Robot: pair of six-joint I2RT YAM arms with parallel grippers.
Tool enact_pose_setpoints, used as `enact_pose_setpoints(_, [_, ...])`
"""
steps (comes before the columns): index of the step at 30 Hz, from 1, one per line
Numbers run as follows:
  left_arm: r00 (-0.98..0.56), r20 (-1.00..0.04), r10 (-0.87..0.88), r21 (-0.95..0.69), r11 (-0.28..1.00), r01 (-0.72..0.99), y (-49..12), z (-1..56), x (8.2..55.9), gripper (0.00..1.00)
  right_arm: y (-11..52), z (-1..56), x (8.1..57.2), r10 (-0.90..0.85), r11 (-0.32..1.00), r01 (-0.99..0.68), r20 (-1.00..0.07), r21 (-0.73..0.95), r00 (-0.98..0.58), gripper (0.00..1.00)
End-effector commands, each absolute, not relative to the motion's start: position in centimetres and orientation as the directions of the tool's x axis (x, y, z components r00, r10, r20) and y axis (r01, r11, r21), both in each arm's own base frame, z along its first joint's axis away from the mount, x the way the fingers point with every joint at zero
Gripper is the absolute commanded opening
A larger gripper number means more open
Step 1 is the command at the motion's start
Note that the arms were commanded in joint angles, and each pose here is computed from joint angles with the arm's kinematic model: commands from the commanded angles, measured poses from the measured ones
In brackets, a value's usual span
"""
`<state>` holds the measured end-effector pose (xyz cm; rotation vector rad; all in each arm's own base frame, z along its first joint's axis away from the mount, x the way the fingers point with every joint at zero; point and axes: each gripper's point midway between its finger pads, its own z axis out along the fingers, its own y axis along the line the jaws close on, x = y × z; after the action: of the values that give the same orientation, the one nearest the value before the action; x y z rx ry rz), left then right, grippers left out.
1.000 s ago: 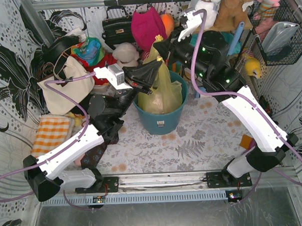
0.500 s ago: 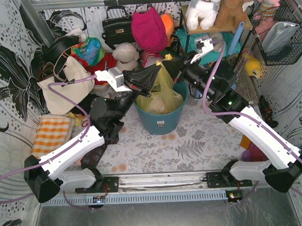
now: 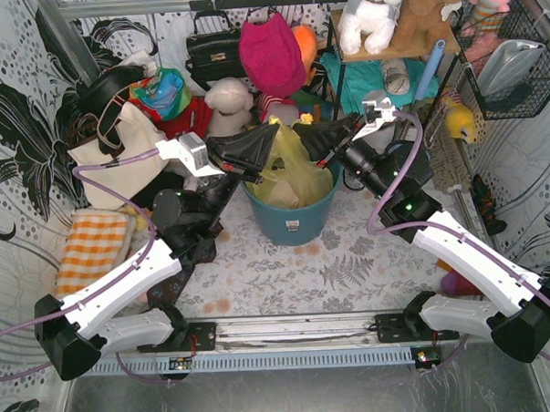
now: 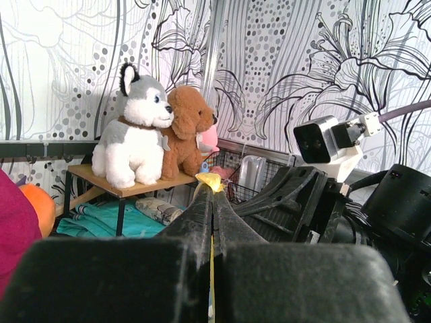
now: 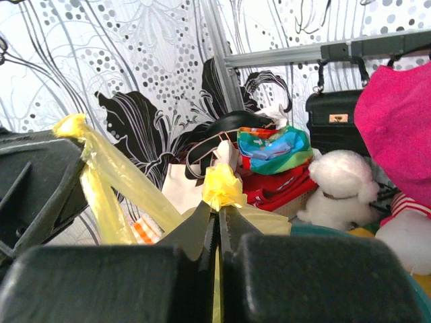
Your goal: Tie the trash bag
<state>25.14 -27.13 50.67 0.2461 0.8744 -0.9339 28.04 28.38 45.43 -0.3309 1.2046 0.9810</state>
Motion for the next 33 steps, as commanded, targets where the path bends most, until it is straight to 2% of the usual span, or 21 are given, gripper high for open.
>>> enact_pose_setpoints(1, [0.333, -0.691, -0.642, -0.18, 0.598, 0.781, -25.4, 52.5, 24.3, 0.0, 27.8, 48.7, 25.9, 0.492, 0.527, -0.834, -0.859, 0.163, 0.143, 0.0])
enact_pose_setpoints(7, [0.325, -0.72, -0.613, -0.083, 0.541, 0.837, -27.0, 53.0, 22.8, 0.0, 28.4, 50.6, 26.3, 0.514, 0.51, -0.844, -0.845, 0.164, 0.147, 0.0])
enact_pose_setpoints(11, [0.309, -0.758, -0.574, -0.001, 0.476, 0.88, -28.9, 53.1, 21.9, 0.0, 29.9, 52.6, 27.9, 0.533, 0.487, -0.841, -0.843, 0.235, 0.073, 0.0])
enact_pose_setpoints(16, [0.319, -0.789, -0.525, 0.115, 0.385, 0.916, -31.4, 54.4, 20.8, 0.0, 33.2, 54.7, 29.1, 0.527, 0.383, -0.875, -0.848, 0.296, -0.056, 0.0])
enact_pose_setpoints(19, [0.333, -0.807, -0.487, 0.173, 0.345, 0.923, -33.2, 55.1, 21.1, 0.0, 35.0, 56.4, 28.9, 0.487, 0.312, -0.909, -0.868, 0.277, -0.097, 0.0])
enact_pose_setpoints(21, [0.355, -0.804, -0.477, 0.197, 0.349, 0.916, -33.6, 55.9, 21.5, 0.0, 35.7, 56.5, 29.5, 0.449, 0.285, -0.919, -0.885, 0.271, -0.122, 0.0])
enact_pose_setpoints(27, [0.424, -0.769, -0.478, 0.251, 0.384, 0.888, -34.1, 58.4, 22.3, 0.0, 37.0, 56.0, 32.5, 0.389, 0.103, -0.911, -0.86, 0.399, -0.332, 0.0])
enact_pose_setpoints(33, [0.466, -0.734, -0.495, 0.25, 0.44, 0.862, -34.4, 60.6, 23.9, 0.0, 37.8, 55.4, 33.5, 0.338, -0.001, -0.896, -0.844, 0.443, -0.418, 0.0])
